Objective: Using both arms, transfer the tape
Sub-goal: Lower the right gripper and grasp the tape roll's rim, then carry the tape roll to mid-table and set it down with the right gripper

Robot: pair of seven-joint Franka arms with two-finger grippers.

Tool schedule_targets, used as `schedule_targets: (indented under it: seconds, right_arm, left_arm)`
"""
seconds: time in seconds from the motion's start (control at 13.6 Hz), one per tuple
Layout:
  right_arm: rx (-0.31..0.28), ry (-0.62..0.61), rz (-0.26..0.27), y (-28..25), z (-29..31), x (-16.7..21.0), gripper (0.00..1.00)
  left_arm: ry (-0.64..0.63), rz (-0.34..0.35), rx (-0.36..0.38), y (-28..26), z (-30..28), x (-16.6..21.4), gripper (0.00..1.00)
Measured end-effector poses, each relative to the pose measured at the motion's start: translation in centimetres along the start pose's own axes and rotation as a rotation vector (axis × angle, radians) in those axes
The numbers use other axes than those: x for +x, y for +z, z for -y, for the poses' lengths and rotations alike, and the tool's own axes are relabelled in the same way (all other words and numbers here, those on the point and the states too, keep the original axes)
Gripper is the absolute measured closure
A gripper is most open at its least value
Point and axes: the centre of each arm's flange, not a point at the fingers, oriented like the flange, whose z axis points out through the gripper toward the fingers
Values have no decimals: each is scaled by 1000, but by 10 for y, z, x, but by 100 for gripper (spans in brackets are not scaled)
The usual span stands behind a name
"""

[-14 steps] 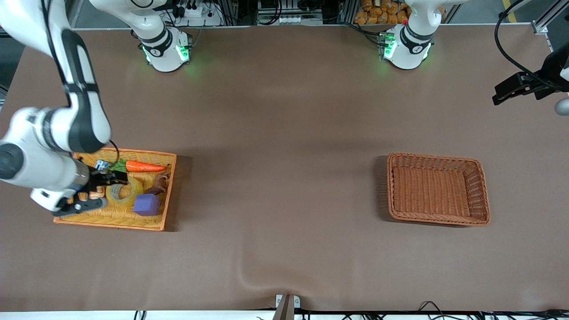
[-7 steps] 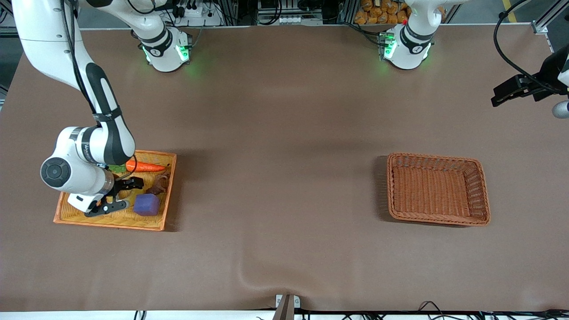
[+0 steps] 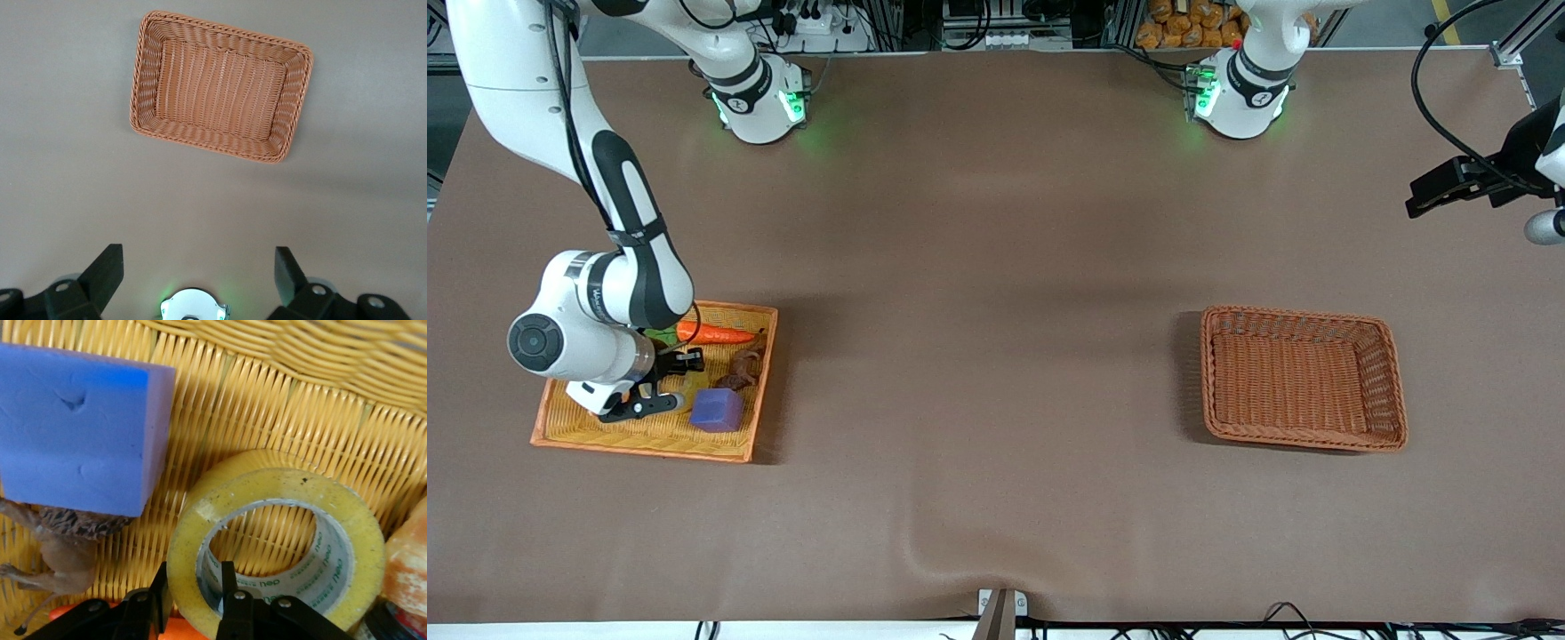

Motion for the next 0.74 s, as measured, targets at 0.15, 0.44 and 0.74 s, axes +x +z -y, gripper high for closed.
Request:
schedule_targets:
  seconds: [0.15,0.44,0.74]
  right_arm:
    - [1,-4,-7,-1,1,1,78]
    - [12,-26,-11,-46,10,11,78]
    - [39,-90,22,-191,64,20,78]
  left_arm:
    - [-1,4,0,2,1,2,0]
    - [-4,2,-1,2,2,3,0]
    - [-5,2,-1,3,2,3,0]
